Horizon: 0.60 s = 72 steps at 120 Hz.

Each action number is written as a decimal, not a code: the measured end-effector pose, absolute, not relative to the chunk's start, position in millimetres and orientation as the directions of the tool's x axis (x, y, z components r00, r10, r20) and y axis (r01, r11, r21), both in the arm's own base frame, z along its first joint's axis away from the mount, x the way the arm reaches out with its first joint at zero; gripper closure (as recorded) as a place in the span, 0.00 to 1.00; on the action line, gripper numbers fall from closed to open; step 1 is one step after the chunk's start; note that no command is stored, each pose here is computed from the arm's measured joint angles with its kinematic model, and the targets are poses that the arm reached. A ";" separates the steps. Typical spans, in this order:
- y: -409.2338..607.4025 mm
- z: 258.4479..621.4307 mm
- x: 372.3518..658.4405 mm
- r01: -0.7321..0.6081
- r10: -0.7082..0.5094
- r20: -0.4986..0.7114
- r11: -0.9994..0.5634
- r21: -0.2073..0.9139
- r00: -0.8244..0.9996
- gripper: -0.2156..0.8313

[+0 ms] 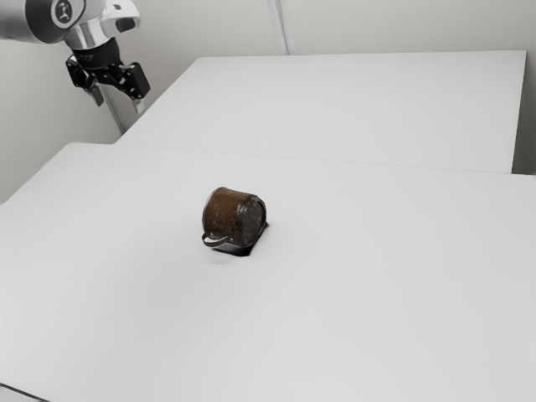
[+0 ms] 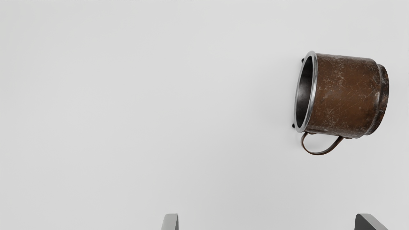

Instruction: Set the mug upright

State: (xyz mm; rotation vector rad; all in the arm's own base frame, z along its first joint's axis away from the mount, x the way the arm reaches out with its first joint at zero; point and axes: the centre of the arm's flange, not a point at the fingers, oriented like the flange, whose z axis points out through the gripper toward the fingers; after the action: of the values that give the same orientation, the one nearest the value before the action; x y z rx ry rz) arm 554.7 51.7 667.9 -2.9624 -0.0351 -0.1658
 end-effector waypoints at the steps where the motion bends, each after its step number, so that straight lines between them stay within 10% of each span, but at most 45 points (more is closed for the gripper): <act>1: 51.2 667.9 554.7 0.032 0.013 0.113 -0.985 -0.172 0.994 0.21; 37: 37.8 651.2 553.9 -0.003 -0.016 0.078 -0.988 -0.155 0.997 0.21; 72: 93.3 545.2 574.6 0.188 0.168 -0.107 -0.955 0.227 0.980 0.21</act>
State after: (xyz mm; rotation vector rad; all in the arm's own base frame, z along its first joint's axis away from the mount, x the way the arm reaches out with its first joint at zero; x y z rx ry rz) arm 574.6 93.3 545.2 -3.3629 -0.3066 0.1475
